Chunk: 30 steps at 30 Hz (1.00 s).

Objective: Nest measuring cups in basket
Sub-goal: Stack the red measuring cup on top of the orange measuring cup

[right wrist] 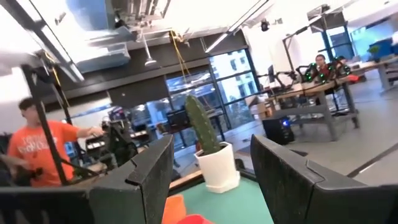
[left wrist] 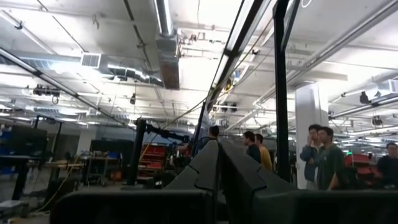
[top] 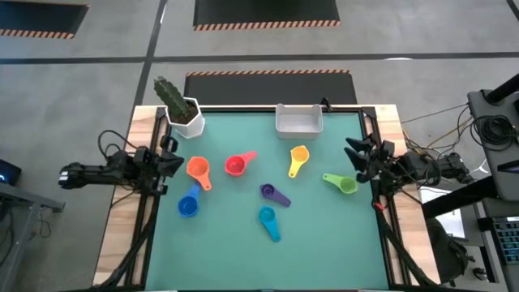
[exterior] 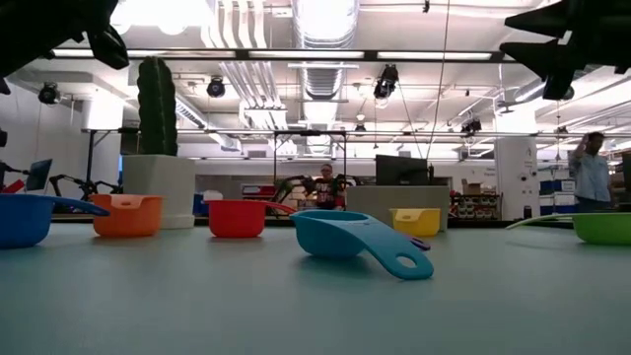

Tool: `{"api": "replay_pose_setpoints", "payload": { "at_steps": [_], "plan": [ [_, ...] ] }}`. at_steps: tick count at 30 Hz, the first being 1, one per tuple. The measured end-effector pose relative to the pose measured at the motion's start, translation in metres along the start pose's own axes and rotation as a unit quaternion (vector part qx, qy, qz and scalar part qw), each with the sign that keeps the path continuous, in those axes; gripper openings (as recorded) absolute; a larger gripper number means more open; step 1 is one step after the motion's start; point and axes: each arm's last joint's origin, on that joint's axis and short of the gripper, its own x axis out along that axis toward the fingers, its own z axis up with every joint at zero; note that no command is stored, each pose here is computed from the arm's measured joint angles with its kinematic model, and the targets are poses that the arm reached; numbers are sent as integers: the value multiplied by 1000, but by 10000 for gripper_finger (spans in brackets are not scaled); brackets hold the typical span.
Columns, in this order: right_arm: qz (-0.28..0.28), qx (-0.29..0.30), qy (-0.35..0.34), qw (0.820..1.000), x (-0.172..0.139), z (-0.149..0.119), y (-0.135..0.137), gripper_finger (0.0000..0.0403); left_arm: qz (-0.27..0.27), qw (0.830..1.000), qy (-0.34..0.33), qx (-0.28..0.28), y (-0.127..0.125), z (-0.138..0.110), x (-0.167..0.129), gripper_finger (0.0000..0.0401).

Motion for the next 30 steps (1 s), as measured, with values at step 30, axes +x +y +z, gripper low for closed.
{"api": "replay_pose_setpoints", "payload": {
  "at_steps": [30],
  "plan": [
    [-1, -37, 105, 994, 54, 17, 38, 201, 50, 998, -2, -30, 3, -2, 3, 0]
  ]
}}
